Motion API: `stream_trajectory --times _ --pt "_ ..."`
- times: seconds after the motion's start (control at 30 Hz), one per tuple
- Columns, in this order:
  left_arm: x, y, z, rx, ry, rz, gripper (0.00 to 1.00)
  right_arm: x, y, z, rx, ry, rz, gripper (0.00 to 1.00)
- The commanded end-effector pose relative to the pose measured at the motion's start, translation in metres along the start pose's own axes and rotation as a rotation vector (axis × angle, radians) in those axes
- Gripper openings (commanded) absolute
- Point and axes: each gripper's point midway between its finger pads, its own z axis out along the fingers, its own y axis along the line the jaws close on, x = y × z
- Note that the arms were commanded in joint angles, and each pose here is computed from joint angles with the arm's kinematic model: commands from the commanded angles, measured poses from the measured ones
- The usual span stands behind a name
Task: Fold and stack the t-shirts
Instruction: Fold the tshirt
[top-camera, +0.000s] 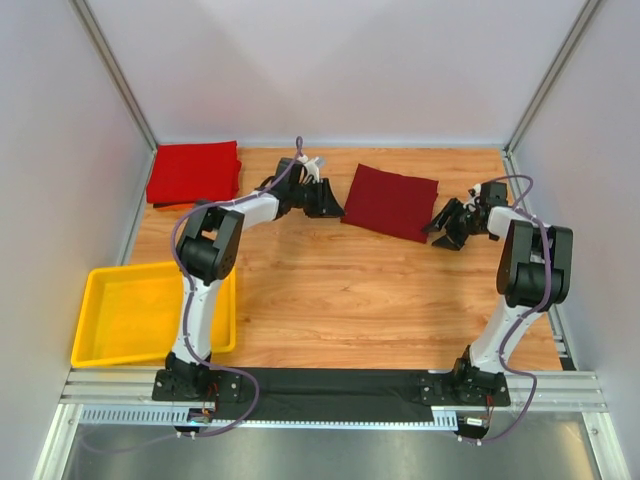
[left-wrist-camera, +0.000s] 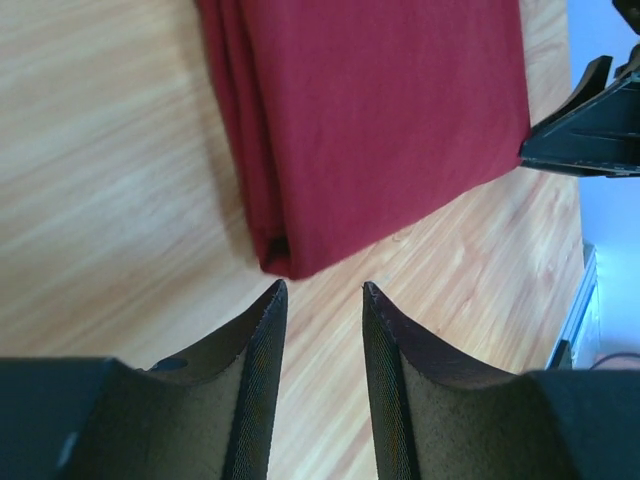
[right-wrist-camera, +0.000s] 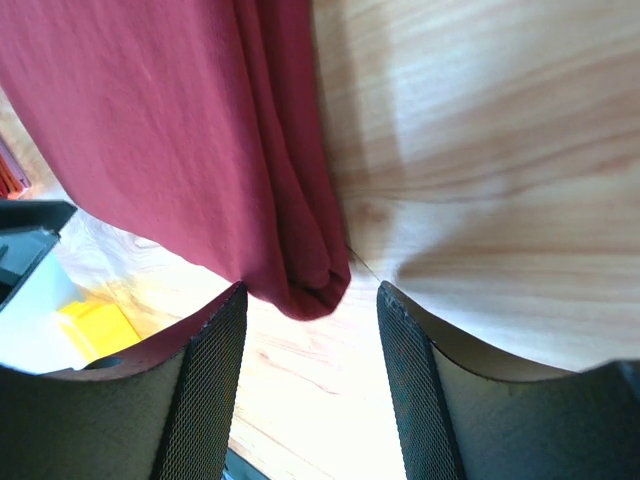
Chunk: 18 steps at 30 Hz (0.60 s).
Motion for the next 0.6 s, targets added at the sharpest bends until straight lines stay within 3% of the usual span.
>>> stream_trajectory --times 0.0,0.13,0.23,0.27,0.33,0.57 --pt "-0.009 -0.013 0.015 0.118 -0.009 0.091 0.43 -0.008 0.007 -0.011 -0.001 -0.055 -0.050 0.56" --pt "-0.005 -0.002 0.027 0.110 0.018 0.069 0.41 -0.004 0.008 -0.014 0.003 -0.055 -0.047 0.56" --pt "-0.005 -0.001 0.029 0.110 0.018 0.072 0.33 -0.001 0.009 -0.021 0.012 -0.064 -0.054 0.56" --pt "-0.004 0.000 0.029 0.111 0.020 0.070 0.18 -0.001 0.010 -0.023 0.011 -0.070 -0.057 0.56" --pt "-0.006 -0.005 0.027 0.124 0.012 0.072 0.01 0.001 0.013 -0.030 0.010 -0.078 -0.057 0.56" --pt "0.026 -0.017 -0.006 0.059 0.062 -0.057 0.00 0.034 0.006 -0.045 0.105 -0.050 -0.083 0.55"
